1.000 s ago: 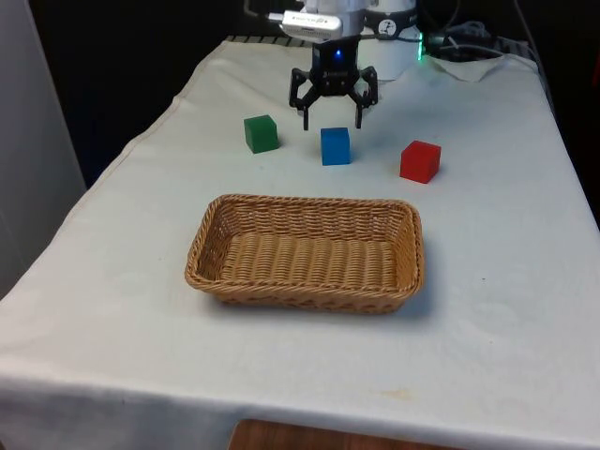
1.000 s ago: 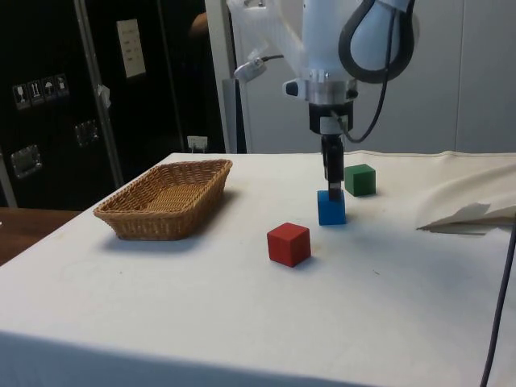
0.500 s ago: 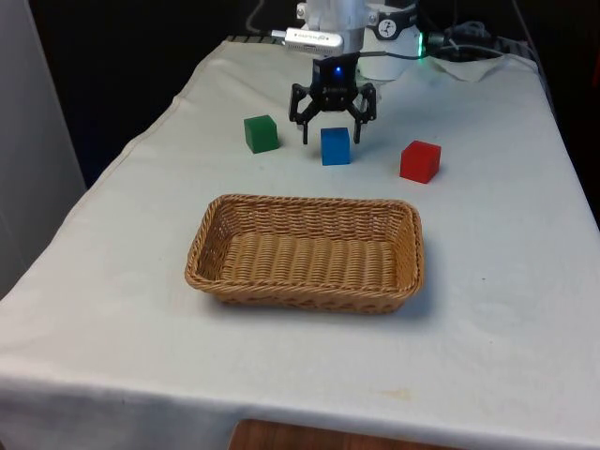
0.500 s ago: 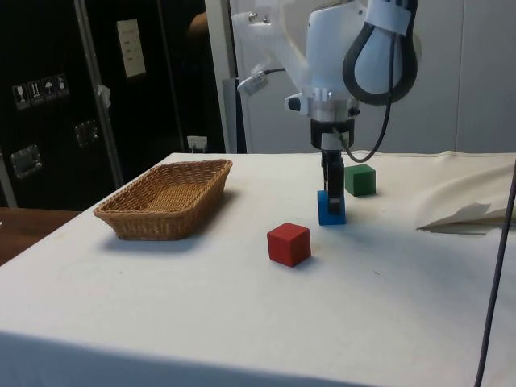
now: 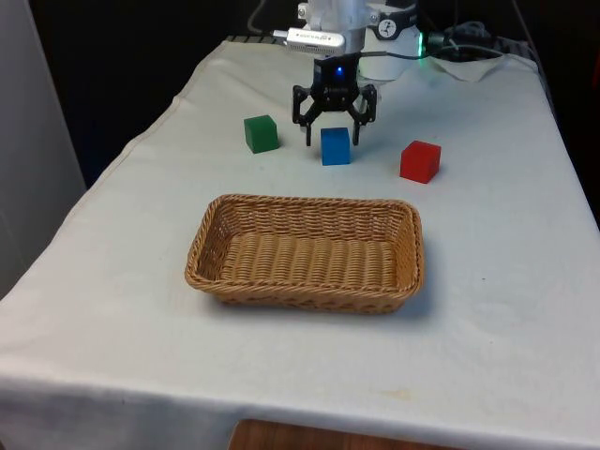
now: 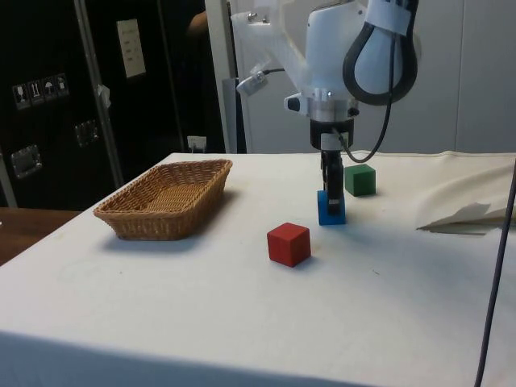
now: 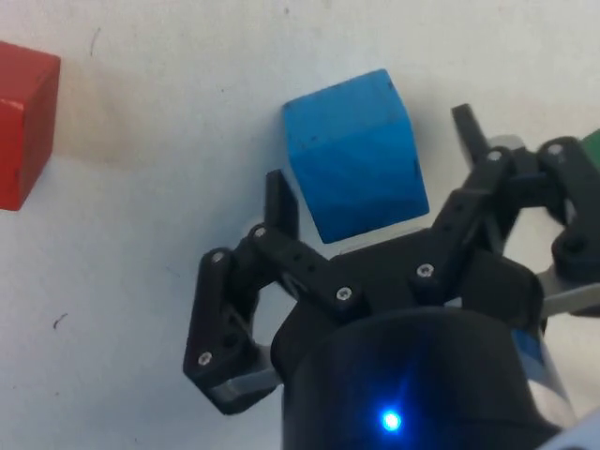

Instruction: Pick up the blue cube and place it into the basket.

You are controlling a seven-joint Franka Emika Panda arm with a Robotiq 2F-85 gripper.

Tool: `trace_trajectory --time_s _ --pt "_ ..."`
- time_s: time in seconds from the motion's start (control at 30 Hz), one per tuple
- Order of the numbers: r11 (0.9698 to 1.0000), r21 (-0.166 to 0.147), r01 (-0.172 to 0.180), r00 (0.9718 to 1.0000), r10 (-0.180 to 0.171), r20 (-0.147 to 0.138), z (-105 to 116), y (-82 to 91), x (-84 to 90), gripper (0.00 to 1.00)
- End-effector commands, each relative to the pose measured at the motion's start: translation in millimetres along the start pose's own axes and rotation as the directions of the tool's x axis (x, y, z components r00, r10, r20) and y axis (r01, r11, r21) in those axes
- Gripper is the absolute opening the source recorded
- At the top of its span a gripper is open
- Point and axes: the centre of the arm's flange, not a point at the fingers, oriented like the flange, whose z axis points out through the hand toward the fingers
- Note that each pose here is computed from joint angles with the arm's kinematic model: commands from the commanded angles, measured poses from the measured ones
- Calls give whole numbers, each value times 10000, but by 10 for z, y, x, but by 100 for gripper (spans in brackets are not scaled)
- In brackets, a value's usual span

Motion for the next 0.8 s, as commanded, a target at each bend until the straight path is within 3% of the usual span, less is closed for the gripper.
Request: trace_trajectory --time_s 0.0,0.03,0.1,0.13,0.17,0.2,0.77 --pt "10000 -17 -9 10000 9 -47 -2 1 4 69" --pt "10000 -14 -9 10000 9 -38 -1 1 3 52" --pt "10000 0 0 10000 0 0 0 0 0 29" --pt "10000 -12 -19 10000 19 -38 -1 2 3 29" --pt "10000 -12 -19 10000 19 -38 -1 2 3 18" --pt "10000 -10 -9 10000 9 -39 -1 -2 5 0" --pt "10000 -54 -18 10000 17 -94 -91 51 84 1"
